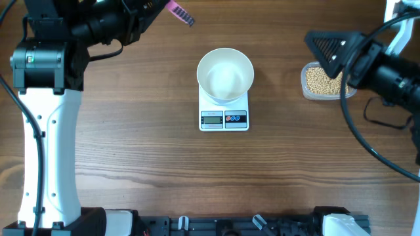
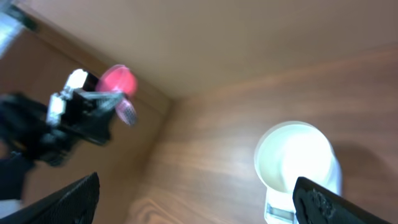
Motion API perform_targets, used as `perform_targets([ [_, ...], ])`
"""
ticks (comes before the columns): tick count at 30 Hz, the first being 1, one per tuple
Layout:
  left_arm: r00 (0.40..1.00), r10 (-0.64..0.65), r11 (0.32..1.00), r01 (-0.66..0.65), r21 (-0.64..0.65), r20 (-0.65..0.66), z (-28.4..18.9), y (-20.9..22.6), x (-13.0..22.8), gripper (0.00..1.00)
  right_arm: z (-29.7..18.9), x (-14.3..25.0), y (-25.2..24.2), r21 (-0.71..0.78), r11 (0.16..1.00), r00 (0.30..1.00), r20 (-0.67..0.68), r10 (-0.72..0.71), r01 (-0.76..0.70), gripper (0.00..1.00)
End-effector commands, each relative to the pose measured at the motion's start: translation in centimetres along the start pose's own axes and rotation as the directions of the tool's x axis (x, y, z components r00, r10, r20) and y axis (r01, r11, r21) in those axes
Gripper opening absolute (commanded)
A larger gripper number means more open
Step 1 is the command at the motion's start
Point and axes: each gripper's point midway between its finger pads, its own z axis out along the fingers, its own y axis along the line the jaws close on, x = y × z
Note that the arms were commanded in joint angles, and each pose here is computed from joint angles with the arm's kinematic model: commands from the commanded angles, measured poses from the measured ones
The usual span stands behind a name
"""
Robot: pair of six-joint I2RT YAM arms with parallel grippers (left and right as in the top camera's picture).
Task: Scoop item into bowl and weigh 150g on scale
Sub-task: 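Bring the right gripper up to the scoop held by the left gripper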
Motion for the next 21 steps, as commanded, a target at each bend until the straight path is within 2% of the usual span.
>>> perform_targets([
  [1,0.998,-0.055,0.998,0.056,0.024,-0.040,0.9,-1.6,1.8,0.04,0.6,1.3,-2.3,0.086,0.996,0.998,-0.062,-0.032,0.038,1.00],
  [4,0.996,-0.032,0.999,0.035,0.036,-0.084,2.1,-2.5,3.7,0.04,1.6,3.0,-4.2,0.140,0.984,0.982,-0.132,0.132,-0.113,1.00],
  [7,0.997,-0.017,1.000,0.018,0.021,-0.075,2.8,-2.6,4.3,0.04,2.6,4.9,-5.5,0.173,0.962,0.943,-0.224,0.246,-0.210,1.00],
  [11,0.995,-0.019,1.000,0.021,0.019,-0.094,3.5,-2.7,5.0,0.04,3.8,5.9,-2.1,-0.088,0.966,0.903,-0.384,0.192,-0.243,1.00],
  [14,0.990,-0.077,0.996,0.080,0.025,-0.116,3.4,-2.9,5.3,0.04,4.4,5.7,-1.3,-0.154,0.941,0.880,-0.425,0.212,-0.301,1.00],
  [17,0.987,-0.082,0.995,0.089,0.046,-0.141,3.4,-3.5,5.6,0.04,4.4,5.0,0.0,-0.241,0.913,0.874,-0.443,0.199,-0.330,1.00],
  [21,0.983,-0.083,0.994,0.094,0.061,-0.166,3.3,-3.8,6.0,0.04,4.8,3.1,0.8,-0.284,0.898,0.890,-0.408,0.204,-0.336,0.99],
])
